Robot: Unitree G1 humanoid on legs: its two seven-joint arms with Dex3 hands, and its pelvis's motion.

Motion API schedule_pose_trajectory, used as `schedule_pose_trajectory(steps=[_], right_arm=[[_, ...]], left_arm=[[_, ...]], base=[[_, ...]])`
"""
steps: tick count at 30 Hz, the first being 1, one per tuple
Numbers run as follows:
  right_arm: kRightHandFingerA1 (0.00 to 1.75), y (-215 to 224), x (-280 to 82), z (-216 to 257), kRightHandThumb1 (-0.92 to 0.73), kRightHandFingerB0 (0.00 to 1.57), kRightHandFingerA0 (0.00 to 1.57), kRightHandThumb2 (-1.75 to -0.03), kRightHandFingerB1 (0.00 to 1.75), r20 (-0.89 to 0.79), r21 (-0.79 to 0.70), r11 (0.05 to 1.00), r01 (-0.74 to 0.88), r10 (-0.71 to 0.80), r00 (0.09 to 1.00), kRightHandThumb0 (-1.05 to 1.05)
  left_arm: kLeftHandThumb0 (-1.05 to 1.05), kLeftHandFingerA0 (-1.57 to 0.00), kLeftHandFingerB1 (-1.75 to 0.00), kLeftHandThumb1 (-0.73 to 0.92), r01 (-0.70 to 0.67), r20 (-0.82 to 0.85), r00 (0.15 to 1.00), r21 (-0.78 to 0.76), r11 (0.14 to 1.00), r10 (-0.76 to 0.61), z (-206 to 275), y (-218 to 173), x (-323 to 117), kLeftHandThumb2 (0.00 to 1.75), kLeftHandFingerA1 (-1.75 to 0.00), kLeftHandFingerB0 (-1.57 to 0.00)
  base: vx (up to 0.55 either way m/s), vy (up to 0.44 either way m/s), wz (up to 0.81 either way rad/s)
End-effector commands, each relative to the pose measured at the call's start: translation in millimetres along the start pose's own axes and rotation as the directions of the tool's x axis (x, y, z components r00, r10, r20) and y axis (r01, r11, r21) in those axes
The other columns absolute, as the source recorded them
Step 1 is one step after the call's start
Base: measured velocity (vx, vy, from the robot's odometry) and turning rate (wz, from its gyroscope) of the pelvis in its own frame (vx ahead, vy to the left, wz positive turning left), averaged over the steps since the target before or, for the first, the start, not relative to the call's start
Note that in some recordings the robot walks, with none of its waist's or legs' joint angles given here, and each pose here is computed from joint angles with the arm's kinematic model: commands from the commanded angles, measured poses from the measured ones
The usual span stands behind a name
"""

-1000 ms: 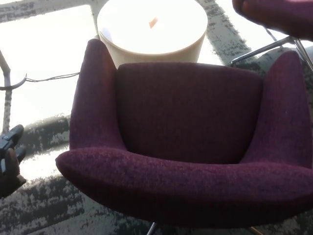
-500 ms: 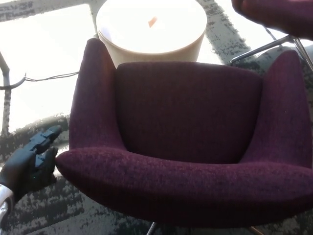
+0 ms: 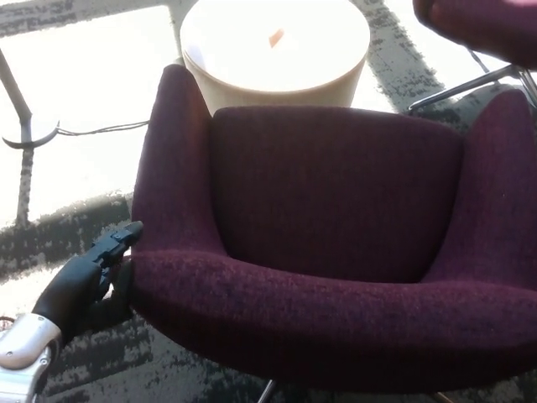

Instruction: The robot stands in front of a sofa and uses its left hand to push the left side of the sofa

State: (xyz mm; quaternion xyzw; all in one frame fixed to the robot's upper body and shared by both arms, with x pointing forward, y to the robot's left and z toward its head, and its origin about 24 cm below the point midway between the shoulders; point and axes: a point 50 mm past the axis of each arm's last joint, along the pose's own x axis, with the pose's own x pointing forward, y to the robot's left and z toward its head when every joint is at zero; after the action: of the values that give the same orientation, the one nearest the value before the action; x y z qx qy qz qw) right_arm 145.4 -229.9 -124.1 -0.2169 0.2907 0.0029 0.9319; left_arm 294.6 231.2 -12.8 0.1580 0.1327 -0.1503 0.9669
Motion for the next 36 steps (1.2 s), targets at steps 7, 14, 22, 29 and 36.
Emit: schedule_pose_trajectory(steps=[7, 14, 22, 29, 36], right_arm=[[0.43, -4.7, -1.2, -1.5, -0.77, 0.56, 0.59, -0.63, 0.41, 0.006, -0.022, 1.0, 0.018, -0.018, 1.0, -0.61], [0.42, -4.6, 0.0, 0.1, -0.76, 0.57, 0.59, -0.63, 0.41, 0.008, -0.012, 1.0, 0.018, -0.017, 1.0, -0.61], [0.44, -4.9, -0.2, 0.3, -0.77, 0.56, 0.6, -0.63, 0.41, 0.014, -0.02, 1.0, 0.018, -0.017, 1.0, -0.6], [0.43, -4.6, 0.0, 1.1, -0.76, 0.56, 0.6, -0.63, 0.41, 0.019, -0.023, 1.0, 0.016, -0.016, 1.0, -0.6], [0.44, -5.3, 0.7, 1.1, -0.72, 0.53, 0.58, -0.65, 0.41, 0.014, -0.032, 0.999, 0.016, -0.016, 1.0, -0.63]], left_arm=[[-0.95, 0.0, -0.1, 0.86, 0.203, 0.012, 0.979, 0.055, 0.978, -0.204, 7.1, -50.8, 6.1, 1.25, -0.13, 0.0], [-0.92, 0.0, -0.12, 0.83, 0.326, 0.057, 0.942, 0.071, 0.943, -0.33, 20.4, -83.3, 8.0, 1.24, -0.12, 0.0], [-0.89, 0.0, -0.2, 0.8, 0.391, 0.049, 0.917, 0.072, 0.917, -0.395, 28.2, -111.6, 6.2, 1.21, -0.16, -0.08], [-0.91, -0.04, -0.19, 0.77, 0.439, 0.005, 0.898, 0.038, 0.898, -0.439, 33.8, -128.0, 11.4, 1.13, -0.17, -0.03], [-1.01, 0.0, -0.07, 0.83, 0.486, -0.007, 0.874, 0.052, 0.872, -0.487, 44.6, -150.7, 16.3, 1.23, -0.08, -0.02]], base=[[0.0, 0.0, 0.0], [0.0, 0.0, 0.03], [-0.01, 0.016, 0.04], [-0.02, 0.002, 0.04], [-0.04, 0.007, 0.2]])
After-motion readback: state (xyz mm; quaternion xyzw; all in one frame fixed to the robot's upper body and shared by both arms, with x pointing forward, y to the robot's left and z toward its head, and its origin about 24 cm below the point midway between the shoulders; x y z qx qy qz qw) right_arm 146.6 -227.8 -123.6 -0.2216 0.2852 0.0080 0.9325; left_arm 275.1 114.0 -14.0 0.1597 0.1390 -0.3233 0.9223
